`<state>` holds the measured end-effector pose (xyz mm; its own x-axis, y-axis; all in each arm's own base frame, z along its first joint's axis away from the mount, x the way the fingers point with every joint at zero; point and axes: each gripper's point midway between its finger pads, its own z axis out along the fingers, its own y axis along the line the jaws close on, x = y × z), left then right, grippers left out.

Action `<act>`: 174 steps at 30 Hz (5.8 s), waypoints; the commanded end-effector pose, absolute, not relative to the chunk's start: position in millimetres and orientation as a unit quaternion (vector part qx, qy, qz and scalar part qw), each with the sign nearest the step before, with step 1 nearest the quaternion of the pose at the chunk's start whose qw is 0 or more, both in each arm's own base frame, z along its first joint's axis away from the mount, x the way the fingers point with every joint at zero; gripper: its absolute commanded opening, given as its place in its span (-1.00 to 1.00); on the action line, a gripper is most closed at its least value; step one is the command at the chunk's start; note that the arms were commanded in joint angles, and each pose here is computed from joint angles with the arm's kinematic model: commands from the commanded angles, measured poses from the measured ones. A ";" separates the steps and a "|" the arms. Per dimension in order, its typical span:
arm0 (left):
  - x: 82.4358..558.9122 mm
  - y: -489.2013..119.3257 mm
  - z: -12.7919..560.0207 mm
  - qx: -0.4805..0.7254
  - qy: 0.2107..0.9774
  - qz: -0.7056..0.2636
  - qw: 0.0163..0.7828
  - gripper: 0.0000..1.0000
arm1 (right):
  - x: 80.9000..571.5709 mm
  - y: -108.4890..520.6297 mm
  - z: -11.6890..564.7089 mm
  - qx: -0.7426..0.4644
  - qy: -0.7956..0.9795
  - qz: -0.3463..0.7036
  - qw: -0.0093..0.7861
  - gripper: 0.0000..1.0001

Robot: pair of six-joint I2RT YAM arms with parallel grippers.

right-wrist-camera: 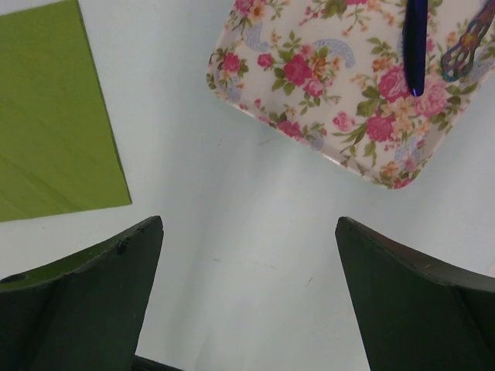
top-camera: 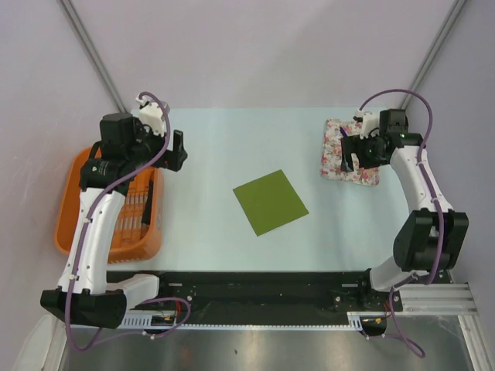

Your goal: Place the utensils on the paper napkin and roll it up

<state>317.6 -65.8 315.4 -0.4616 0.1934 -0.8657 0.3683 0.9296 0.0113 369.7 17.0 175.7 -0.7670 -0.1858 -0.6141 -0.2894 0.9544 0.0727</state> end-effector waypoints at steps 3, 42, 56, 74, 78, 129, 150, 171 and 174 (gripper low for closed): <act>324.7 -69.0 331.1 0.181 0.827 -0.078 0.526 0.99 | 426.4 -6.8 183.2 -0.125 0.933 0.060 0.333 0.99; 301.9 -120.8 236.2 0.276 0.846 -0.158 0.427 0.99 | 576.5 -48.9 40.5 -0.147 0.943 0.032 0.295 0.63; 301.7 -118.9 237.1 0.283 0.842 -0.150 0.434 1.00 | 537.0 -44.0 25.5 -0.167 0.955 0.052 0.239 -0.25; 352.2 -175.0 191.2 0.309 0.854 -0.102 0.406 0.89 | 530.5 -35.3 67.0 -0.099 0.955 0.070 0.269 -1.00; 376.6 -193.0 176.2 0.288 0.865 -0.113 0.395 0.86 | 533.4 -32.2 90.0 -0.065 0.950 0.074 0.295 -1.00; 348.4 -192.6 24.6 0.329 0.907 -0.001 0.263 0.44 | 459.1 39.4 140.1 -0.030 0.944 0.135 0.301 -1.00; 306.5 -209.4 30.4 0.356 0.901 -0.055 0.240 0.47 | 427.1 108.1 134.5 -0.069 0.944 0.175 0.272 -1.00; 330.9 -151.1 139.8 0.211 0.897 -0.120 0.369 0.99 | 363.4 266.3 101.9 -0.155 0.939 0.177 0.251 -1.00; 329.3 -146.3 143.2 0.203 0.897 -0.121 0.374 0.99 | 361.6 277.2 96.5 -0.148 0.940 0.172 0.254 -1.00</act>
<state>334.0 -146.6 128.6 -0.6468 0.3187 -0.6929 0.4649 0.8850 -0.0270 345.6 264.4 94.5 -0.8395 -0.2610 -0.4766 -0.4182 0.8703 0.2600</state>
